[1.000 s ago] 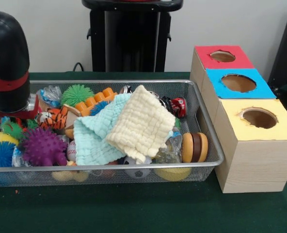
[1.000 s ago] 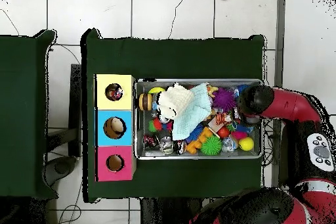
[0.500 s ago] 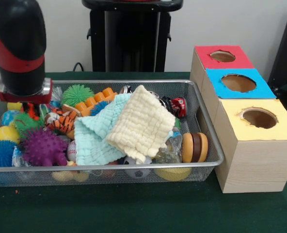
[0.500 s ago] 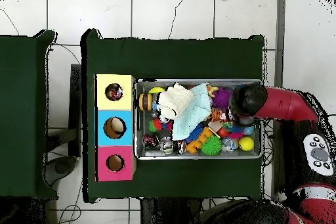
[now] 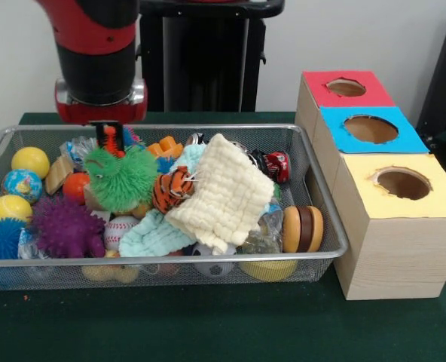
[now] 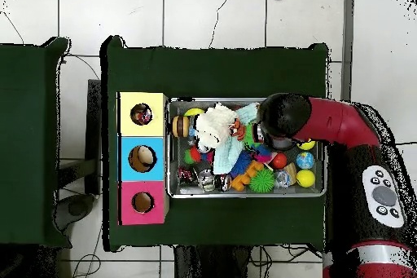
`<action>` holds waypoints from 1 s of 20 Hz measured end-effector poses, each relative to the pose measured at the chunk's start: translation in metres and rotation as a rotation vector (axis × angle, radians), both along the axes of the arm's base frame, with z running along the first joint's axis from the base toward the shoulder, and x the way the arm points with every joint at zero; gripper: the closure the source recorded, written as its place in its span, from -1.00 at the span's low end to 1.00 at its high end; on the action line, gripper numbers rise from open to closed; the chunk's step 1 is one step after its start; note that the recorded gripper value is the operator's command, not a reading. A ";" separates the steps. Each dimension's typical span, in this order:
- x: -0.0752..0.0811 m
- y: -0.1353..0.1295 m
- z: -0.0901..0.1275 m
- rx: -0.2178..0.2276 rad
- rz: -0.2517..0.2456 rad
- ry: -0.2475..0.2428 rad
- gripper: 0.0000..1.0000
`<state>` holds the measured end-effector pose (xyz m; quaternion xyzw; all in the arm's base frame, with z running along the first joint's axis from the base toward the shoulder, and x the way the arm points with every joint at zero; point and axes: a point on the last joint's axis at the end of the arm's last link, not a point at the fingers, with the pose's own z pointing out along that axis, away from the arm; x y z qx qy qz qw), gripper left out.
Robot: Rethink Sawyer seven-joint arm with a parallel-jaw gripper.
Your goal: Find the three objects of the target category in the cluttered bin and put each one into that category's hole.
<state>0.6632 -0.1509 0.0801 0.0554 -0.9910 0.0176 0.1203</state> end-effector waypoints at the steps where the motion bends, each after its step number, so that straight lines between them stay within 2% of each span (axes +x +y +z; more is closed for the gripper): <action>1: 0.002 0.006 0.004 0.010 -0.002 -0.008 1.00; 8: 0.009 0.028 0.018 0.047 -0.017 -0.047 1.00; 16: 0.009 0.031 0.012 0.050 -0.018 -0.092 1.00; 20: 0.008 0.029 0.006 0.051 -0.021 -0.096 1.00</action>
